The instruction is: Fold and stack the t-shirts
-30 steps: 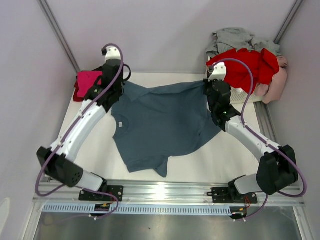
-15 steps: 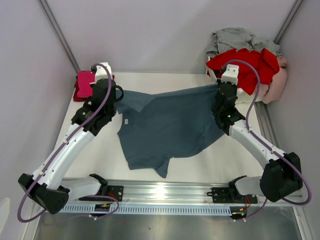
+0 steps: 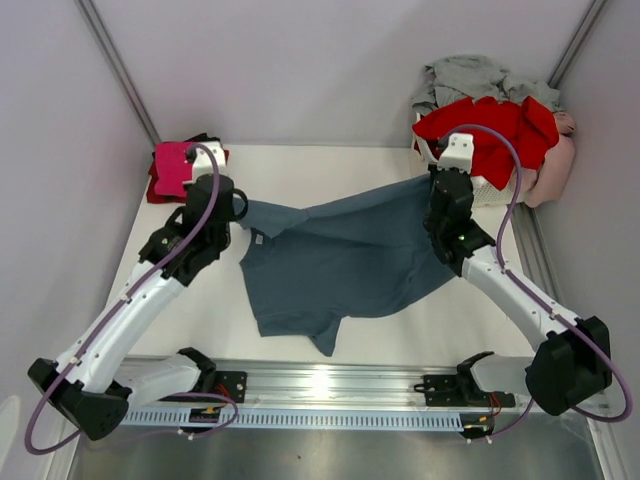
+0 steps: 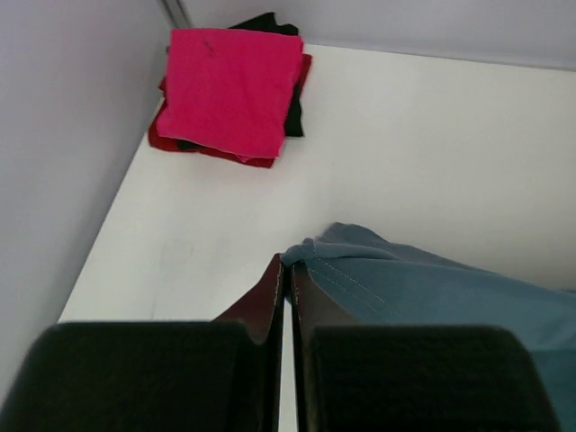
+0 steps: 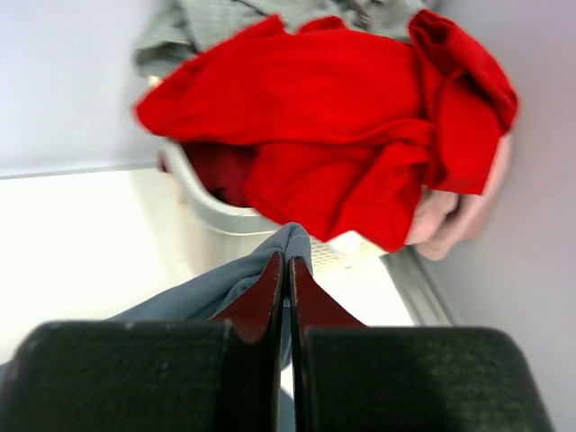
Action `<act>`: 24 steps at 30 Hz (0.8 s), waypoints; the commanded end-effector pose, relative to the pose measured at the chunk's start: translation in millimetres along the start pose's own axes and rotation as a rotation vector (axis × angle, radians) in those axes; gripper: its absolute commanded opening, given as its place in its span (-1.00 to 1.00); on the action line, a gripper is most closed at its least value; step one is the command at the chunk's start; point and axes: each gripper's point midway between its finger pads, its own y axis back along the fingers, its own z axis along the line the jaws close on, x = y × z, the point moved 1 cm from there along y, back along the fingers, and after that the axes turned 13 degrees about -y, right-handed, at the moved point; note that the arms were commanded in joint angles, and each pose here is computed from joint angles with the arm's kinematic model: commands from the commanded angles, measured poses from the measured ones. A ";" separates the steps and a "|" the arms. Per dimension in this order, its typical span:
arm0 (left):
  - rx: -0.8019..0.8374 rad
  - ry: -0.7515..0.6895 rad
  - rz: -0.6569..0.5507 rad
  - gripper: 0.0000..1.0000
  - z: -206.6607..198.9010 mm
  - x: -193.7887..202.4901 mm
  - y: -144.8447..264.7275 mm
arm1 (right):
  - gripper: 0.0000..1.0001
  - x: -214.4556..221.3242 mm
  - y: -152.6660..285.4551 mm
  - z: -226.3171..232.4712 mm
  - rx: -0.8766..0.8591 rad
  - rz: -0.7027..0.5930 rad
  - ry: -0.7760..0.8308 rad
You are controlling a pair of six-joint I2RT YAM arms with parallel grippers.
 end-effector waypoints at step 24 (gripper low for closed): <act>0.403 0.108 0.317 -0.99 -87.2 139.3 62.6 | -1.00 89.3 53.5 -3.0 -0.008 0.291 -0.179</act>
